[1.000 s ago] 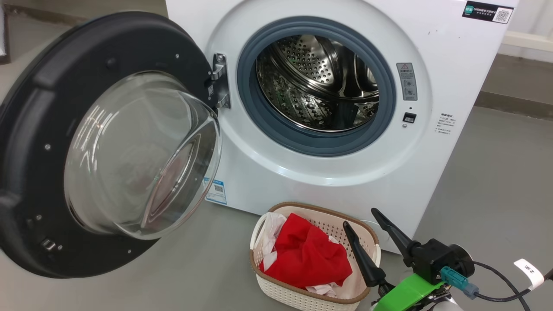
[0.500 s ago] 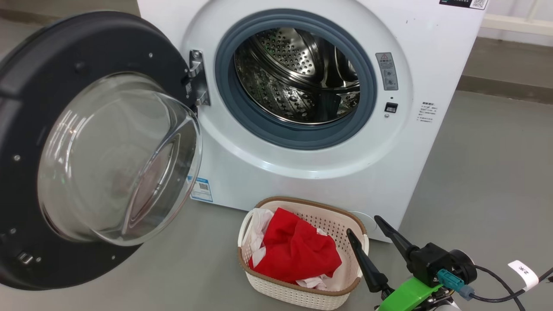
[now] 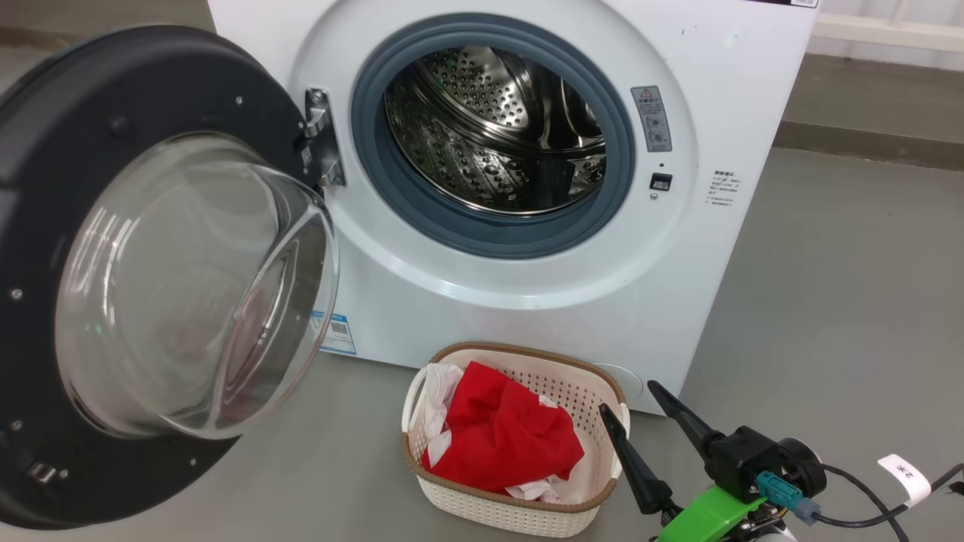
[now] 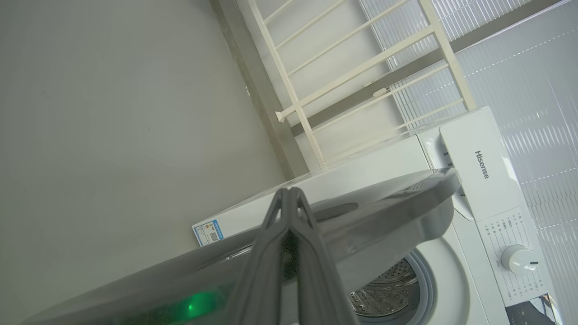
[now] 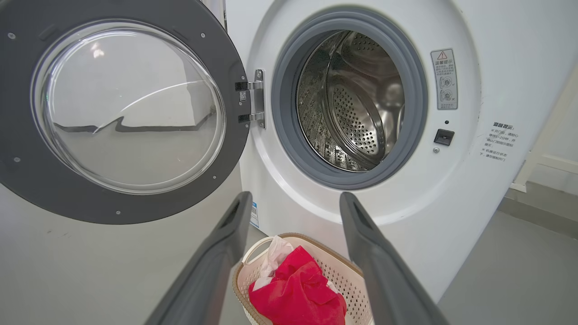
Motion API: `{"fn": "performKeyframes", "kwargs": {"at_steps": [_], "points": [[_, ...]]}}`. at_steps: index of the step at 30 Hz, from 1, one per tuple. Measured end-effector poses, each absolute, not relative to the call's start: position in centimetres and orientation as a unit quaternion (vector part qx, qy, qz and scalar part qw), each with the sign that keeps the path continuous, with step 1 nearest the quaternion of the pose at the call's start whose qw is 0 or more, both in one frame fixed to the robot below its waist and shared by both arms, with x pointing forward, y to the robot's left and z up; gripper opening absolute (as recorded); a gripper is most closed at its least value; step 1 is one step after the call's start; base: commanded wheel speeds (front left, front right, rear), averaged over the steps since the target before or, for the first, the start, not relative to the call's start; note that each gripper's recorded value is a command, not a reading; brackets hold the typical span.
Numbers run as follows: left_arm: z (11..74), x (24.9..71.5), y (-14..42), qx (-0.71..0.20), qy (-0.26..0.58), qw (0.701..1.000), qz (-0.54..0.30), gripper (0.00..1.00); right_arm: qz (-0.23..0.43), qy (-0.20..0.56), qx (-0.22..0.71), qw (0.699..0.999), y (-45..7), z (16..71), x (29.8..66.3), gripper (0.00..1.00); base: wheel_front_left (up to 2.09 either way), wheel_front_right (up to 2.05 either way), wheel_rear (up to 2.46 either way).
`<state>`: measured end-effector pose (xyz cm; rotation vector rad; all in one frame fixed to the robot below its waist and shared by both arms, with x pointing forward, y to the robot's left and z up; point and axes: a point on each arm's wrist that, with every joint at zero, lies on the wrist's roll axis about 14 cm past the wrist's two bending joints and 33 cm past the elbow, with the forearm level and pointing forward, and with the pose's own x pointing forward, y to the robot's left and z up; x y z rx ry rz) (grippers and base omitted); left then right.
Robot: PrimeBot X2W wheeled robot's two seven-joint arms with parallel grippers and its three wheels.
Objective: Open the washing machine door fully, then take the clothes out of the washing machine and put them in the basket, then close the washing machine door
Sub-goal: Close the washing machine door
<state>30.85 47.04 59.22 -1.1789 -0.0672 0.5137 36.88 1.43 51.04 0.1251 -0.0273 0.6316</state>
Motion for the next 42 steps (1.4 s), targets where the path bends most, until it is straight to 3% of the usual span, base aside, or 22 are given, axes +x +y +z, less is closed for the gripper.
{"fn": "performKeyframes", "kwargs": {"at_steps": [10,15,27,42], "points": [[56.9,30.1,45.2,-0.554,0.003,0.804,0.213,0.0,0.313,-0.013,0.066,0.948,1.6,51.1,36.9,1.0,0.0,0.0,0.0],[57.5,31.1,41.8,-0.615,-0.005,0.776,0.141,0.0,0.317,-0.01,0.076,0.945,2.0,51.1,36.8,1.0,0.0,0.0,0.0],[59.4,30.6,38.7,-0.683,-0.04,0.726,0.072,0.0,0.325,-0.007,0.078,0.943,2.5,50.9,36.5,1.0,0.0,0.0,0.0],[59.6,30.8,34.1,-0.684,-0.007,0.729,0.028,0.0,0.322,-0.005,0.079,0.943,2.3,50.8,36.5,1.0,0.0,0.0,0.0]]}}
